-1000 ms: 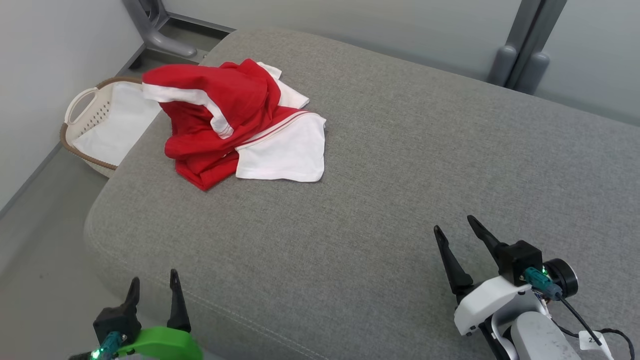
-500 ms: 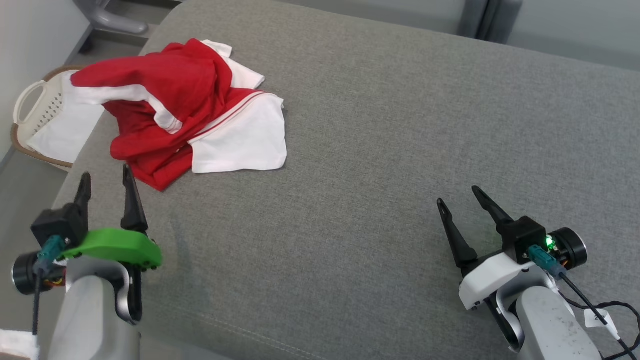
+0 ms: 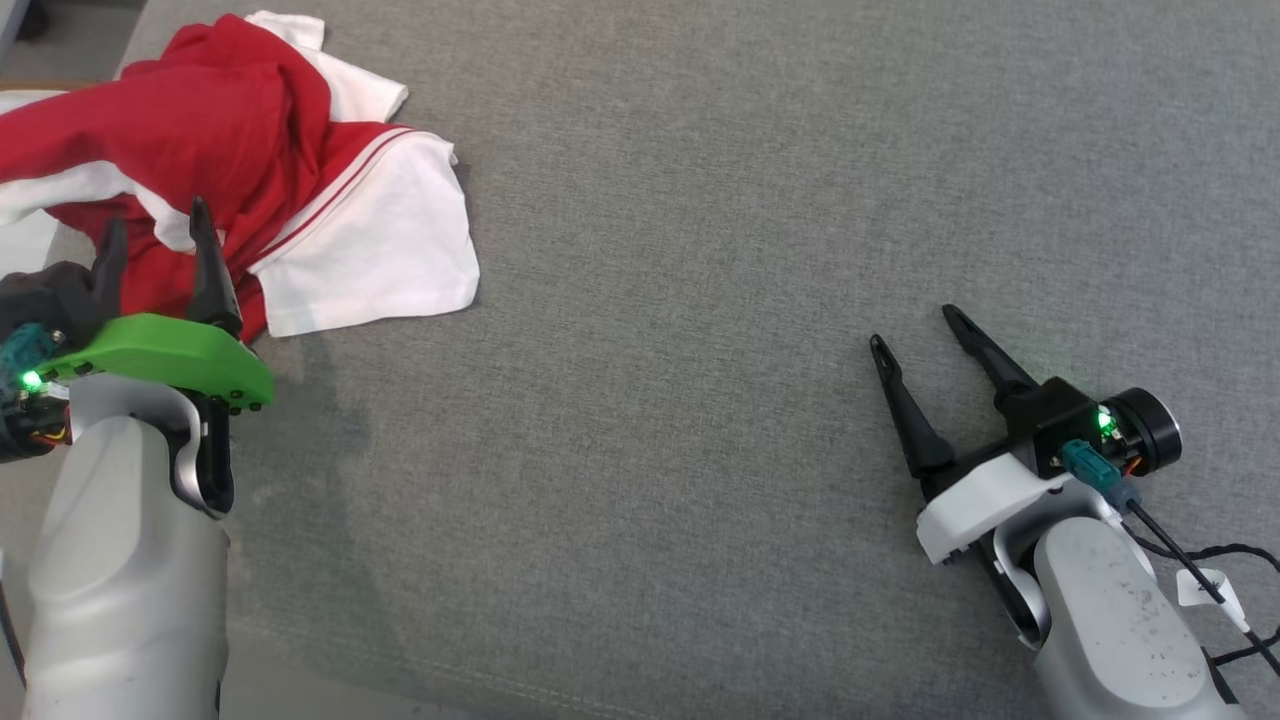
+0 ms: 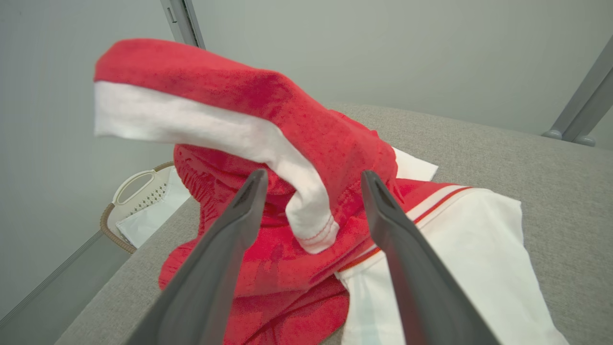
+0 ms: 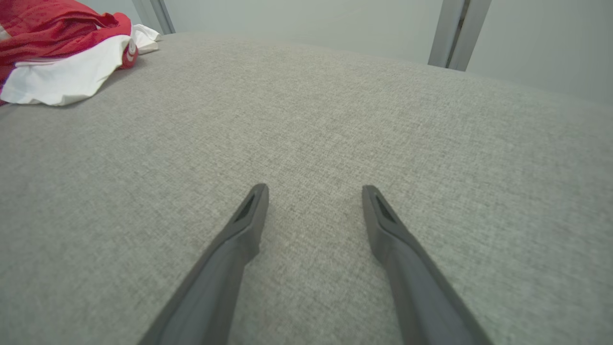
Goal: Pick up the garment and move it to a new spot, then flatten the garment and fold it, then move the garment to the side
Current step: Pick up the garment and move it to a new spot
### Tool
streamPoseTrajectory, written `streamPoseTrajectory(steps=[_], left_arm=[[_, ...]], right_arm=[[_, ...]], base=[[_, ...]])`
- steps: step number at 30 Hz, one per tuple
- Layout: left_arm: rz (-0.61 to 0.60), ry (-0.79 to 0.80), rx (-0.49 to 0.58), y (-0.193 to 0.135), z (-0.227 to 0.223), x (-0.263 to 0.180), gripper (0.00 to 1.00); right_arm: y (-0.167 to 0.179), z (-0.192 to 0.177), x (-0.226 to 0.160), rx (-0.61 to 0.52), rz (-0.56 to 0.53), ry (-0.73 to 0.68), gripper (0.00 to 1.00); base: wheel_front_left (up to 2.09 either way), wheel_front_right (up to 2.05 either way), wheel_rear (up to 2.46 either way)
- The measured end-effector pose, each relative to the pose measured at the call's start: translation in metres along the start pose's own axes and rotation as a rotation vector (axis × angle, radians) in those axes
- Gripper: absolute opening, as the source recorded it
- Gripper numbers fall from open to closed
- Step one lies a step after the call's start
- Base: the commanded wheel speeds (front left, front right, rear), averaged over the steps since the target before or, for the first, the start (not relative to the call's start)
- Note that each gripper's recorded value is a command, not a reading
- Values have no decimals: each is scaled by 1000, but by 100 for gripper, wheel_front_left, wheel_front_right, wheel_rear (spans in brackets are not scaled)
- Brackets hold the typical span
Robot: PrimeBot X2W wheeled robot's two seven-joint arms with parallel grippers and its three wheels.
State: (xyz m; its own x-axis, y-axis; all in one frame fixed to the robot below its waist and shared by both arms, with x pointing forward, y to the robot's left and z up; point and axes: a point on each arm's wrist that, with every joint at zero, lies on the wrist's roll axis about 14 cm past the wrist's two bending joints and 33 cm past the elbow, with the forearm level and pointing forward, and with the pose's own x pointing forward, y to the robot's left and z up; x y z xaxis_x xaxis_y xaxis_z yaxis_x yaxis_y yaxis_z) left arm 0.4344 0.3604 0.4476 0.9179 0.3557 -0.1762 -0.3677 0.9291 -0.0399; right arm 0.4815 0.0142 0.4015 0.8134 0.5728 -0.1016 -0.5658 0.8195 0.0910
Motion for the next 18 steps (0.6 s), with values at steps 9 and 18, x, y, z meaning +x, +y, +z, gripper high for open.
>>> streamPoseTrajectory(steps=[9,18], left_arm=[[17,104,-14,-3,-33,31,100],[45,8,18,-9,-7,65,0]], right_arm=[[-18,-11,5,9,-32,-1,100],[-32,-14,4,20,-73,-6,100]], base=[[0,0,0],[0,0,0]])
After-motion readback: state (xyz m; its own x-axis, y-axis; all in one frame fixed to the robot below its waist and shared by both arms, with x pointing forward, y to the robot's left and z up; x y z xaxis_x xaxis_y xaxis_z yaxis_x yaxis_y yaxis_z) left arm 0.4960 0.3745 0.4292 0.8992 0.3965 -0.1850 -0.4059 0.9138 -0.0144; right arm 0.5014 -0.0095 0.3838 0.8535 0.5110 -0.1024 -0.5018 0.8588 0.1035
